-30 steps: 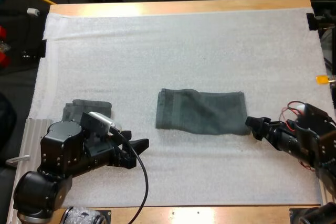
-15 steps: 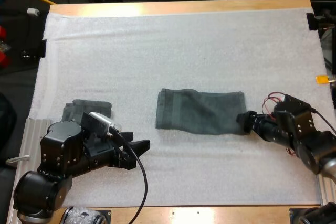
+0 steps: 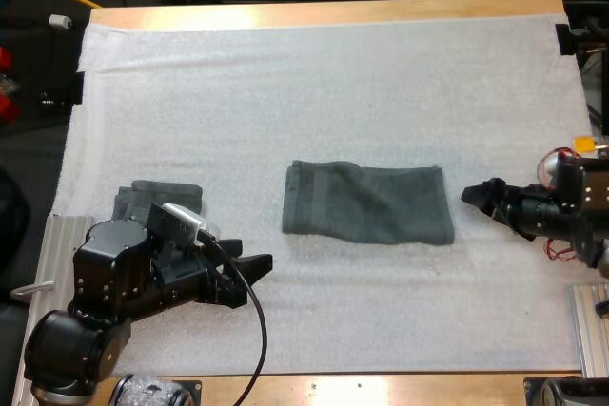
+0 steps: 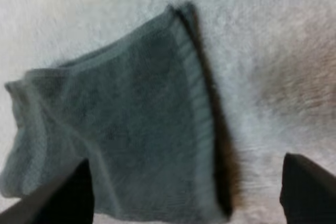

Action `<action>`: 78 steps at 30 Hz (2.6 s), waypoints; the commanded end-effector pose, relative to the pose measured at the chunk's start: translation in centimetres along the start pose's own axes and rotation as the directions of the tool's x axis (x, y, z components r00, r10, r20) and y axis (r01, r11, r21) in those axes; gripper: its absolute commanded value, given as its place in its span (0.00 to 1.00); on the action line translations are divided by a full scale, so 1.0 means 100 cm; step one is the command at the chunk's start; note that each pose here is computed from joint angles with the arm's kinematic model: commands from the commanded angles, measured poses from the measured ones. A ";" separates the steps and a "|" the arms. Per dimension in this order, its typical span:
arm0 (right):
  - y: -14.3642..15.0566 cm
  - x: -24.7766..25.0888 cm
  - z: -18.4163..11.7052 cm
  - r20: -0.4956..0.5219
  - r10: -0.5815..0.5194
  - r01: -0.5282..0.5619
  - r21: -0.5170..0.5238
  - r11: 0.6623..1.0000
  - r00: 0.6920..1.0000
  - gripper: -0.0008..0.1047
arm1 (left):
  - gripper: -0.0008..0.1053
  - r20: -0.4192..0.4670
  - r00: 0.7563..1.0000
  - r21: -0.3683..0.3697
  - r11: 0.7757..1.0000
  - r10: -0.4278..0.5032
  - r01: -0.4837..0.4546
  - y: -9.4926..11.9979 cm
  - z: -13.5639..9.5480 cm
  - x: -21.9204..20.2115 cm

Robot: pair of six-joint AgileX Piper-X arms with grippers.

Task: Pick towel from pile, fold and stack

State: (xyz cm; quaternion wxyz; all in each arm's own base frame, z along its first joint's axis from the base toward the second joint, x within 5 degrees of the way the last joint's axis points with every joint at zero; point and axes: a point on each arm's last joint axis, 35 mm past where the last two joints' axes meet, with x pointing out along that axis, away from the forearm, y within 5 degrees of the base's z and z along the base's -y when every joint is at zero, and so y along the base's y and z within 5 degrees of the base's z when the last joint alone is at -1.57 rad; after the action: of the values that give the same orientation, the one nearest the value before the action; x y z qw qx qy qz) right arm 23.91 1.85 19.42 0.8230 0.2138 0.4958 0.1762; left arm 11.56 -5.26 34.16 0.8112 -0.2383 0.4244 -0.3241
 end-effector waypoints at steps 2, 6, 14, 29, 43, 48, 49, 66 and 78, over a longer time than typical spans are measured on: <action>-0.006 0.005 0.004 -0.009 0.029 -0.030 -0.040 0.999 1.000 0.68 | 0.56 -0.005 1.000 -0.013 1.000 -0.012 0.012 -0.002 0.000 -0.002; -0.017 0.025 0.001 -0.076 0.071 -0.074 -0.027 0.997 0.995 0.68 | 0.56 -0.028 1.000 -0.032 1.000 -0.002 0.001 0.000 -0.002 0.000; -0.029 0.056 -0.009 -0.183 0.124 -0.122 0.025 0.992 0.975 0.68 | 0.56 -0.037 0.999 -0.039 0.999 0.002 -0.003 0.001 -0.003 0.000; -0.005 0.097 -0.023 -0.273 0.166 -0.120 0.179 0.977 0.948 0.64 | 0.56 -0.037 0.999 -0.039 0.999 0.002 -0.003 0.001 -0.003 0.000; 0.019 0.076 -0.020 -0.243 0.110 -0.111 0.012 0.994 0.964 0.01 | 0.56 -0.037 0.999 -0.035 0.999 0.002 -0.003 0.001 -0.003 0.000; 0.037 0.051 -0.010 -0.219 -0.143 0.099 -0.199 0.975 0.965 0.01 | 0.56 -0.039 0.999 -0.033 0.999 0.002 -0.004 0.001 -0.003 0.000; 0.040 0.045 -0.008 -0.221 -0.214 0.155 -0.256 0.954 0.952 0.01 | 0.56 -0.039 0.999 -0.033 0.999 0.002 -0.004 0.001 -0.003 0.000; 0.089 0.015 0.013 -0.223 -0.469 0.299 -0.526 0.796 0.855 0.01 | 0.56 -0.054 0.998 -0.039 0.999 -0.017 0.015 0.003 -0.005 0.002; 0.156 0.079 -0.019 -0.211 -0.237 0.120 -0.455 0.883 0.948 0.01 | 0.56 -0.062 0.997 -0.040 0.999 -0.036 0.033 0.002 -0.005 0.002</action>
State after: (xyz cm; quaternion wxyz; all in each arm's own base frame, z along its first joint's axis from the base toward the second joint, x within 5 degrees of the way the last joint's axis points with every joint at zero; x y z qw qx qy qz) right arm 24.41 19.09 20.98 0.7906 -0.0632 0.5649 0.2279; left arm 11.25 -5.30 33.60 0.7904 -0.2481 0.4524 -0.3302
